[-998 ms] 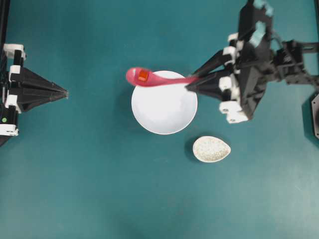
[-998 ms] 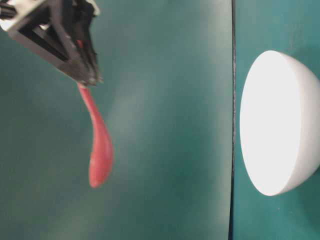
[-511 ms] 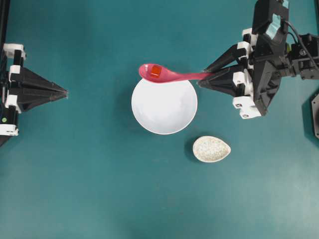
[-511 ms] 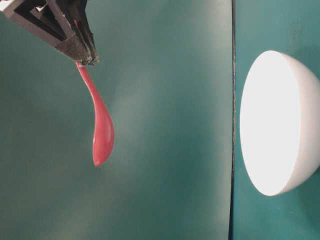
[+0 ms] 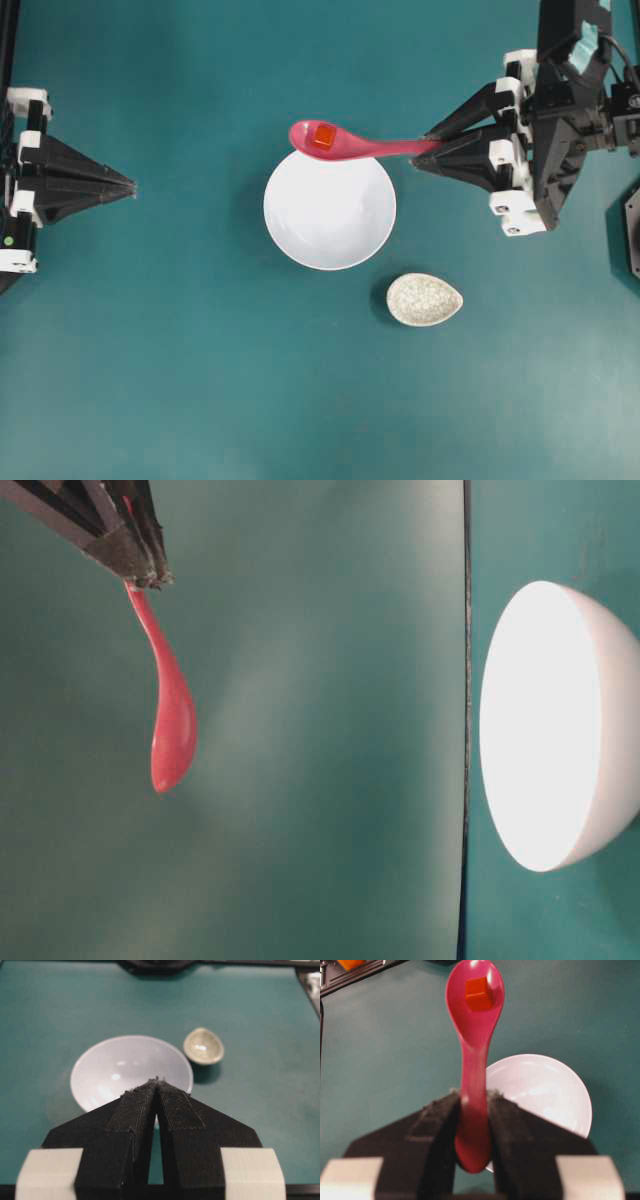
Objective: Grip the spoon and scoop the red block from the bowl with right arm.
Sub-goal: 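Raise the spoon carrying the red cube up out of the bowl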
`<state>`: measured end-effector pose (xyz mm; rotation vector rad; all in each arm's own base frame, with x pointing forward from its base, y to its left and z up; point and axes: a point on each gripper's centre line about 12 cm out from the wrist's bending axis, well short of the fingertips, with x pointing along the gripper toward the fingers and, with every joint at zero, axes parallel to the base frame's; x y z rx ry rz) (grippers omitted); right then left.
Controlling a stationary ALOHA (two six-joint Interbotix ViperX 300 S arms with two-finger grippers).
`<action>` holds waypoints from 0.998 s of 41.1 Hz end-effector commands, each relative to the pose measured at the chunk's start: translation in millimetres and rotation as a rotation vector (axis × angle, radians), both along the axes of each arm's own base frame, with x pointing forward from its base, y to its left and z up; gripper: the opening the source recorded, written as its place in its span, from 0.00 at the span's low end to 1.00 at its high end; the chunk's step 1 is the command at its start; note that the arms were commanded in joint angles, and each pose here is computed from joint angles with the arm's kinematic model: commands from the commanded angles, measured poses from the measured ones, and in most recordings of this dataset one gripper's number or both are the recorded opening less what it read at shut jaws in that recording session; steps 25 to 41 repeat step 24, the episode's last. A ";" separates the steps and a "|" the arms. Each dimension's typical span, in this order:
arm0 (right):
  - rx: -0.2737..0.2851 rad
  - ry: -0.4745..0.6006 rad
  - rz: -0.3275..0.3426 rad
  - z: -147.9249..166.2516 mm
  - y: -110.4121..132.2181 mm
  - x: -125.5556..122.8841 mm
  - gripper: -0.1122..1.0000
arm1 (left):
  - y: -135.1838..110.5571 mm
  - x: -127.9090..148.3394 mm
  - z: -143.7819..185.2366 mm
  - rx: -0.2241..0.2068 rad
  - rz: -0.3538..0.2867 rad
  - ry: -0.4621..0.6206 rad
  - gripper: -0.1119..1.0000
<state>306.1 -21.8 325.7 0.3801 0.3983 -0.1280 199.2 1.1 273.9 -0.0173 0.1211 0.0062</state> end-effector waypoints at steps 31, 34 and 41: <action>-0.007 -0.030 -0.001 10.0 -0.4 -2.0 0.30 | 0.3 2.9 12.8 0.002 0.001 -0.035 0.10; -0.007 -0.030 -0.001 10.0 -0.4 -2.0 0.30 | 0.3 2.9 12.8 0.002 0.001 -0.035 0.10; -0.007 -0.030 -0.001 10.0 -0.4 -2.0 0.30 | 0.3 2.9 12.8 0.002 0.001 -0.035 0.10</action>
